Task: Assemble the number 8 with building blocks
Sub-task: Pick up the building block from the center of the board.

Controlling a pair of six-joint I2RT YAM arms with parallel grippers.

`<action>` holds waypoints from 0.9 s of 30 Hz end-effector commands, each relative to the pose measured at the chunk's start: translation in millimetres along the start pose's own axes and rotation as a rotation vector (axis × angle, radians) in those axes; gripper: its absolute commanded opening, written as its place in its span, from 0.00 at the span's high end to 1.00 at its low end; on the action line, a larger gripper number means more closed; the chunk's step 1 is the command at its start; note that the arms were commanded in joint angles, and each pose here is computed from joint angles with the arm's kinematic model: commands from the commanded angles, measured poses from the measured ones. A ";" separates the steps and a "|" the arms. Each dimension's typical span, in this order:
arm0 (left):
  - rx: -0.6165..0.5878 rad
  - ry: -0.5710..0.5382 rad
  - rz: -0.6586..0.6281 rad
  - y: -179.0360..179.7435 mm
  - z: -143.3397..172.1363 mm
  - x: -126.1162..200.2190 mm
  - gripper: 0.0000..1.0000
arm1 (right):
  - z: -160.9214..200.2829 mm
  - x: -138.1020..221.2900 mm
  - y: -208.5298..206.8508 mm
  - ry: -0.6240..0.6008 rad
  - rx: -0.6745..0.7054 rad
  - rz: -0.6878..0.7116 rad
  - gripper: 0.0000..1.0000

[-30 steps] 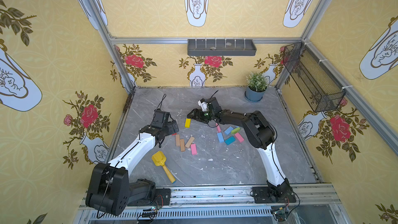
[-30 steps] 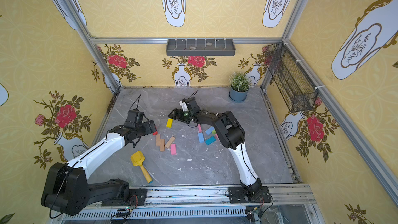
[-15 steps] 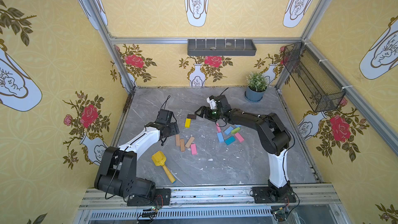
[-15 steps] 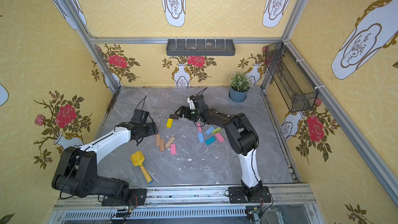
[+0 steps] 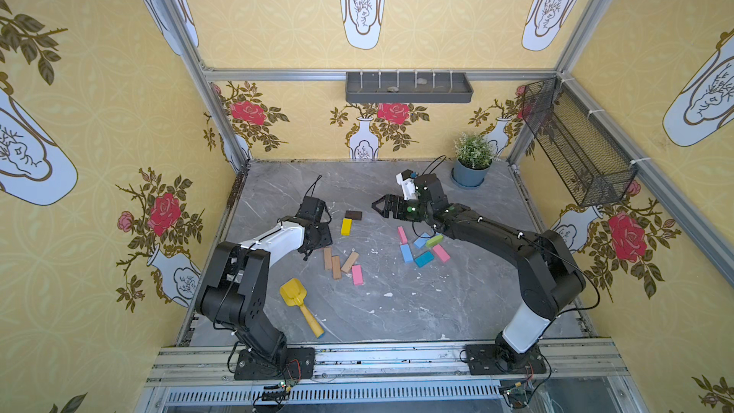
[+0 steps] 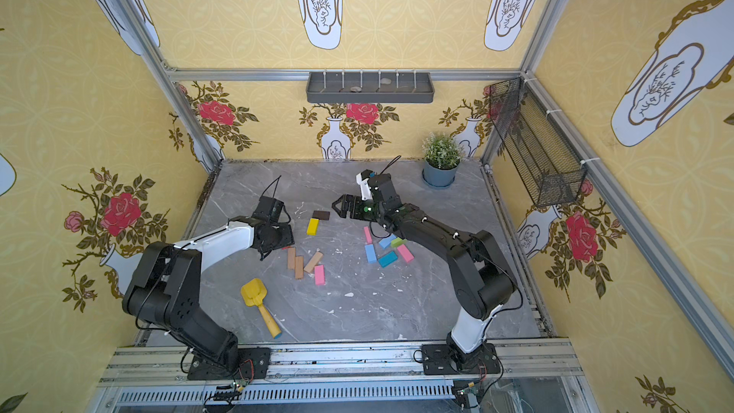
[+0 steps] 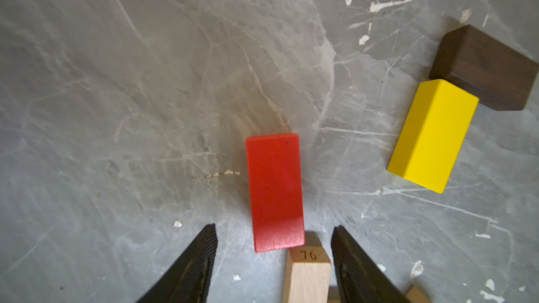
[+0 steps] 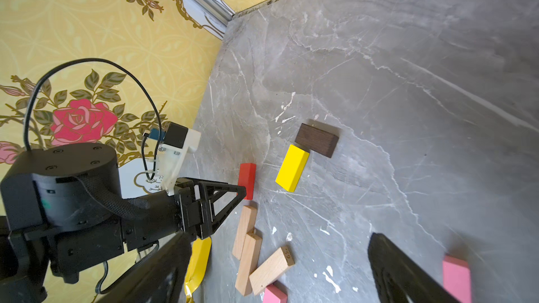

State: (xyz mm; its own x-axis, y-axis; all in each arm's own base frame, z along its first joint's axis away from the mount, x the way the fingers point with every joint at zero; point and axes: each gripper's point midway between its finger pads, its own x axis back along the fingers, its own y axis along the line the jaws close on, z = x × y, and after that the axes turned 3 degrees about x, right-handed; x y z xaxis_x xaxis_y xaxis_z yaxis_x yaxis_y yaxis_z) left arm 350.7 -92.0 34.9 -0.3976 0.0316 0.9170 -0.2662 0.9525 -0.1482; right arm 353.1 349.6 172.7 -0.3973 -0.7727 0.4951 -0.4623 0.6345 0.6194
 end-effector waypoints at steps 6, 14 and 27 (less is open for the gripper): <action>-0.024 0.032 -0.029 -0.4 -1.1 -15.0 0.48 | 6.3 11.8 -6.3 -0.007 0.018 0.033 0.02; -0.043 0.051 -0.062 3.2 0.4 -25.4 0.61 | 14.6 11.3 -13.5 0.010 0.009 0.046 0.03; -0.172 0.002 0.000 -29.6 -11.4 8.0 0.87 | 13.3 28.9 -23.8 -0.010 -0.002 0.068 0.02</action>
State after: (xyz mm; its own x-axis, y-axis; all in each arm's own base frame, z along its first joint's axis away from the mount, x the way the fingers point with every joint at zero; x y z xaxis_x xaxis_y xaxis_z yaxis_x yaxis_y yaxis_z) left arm 367.3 -105.0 39.9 -0.3871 0.0193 0.9218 -0.1832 0.9782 -0.0974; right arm 340.9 319.9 158.4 -0.4167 -0.7325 0.5383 -0.4320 0.6806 0.5917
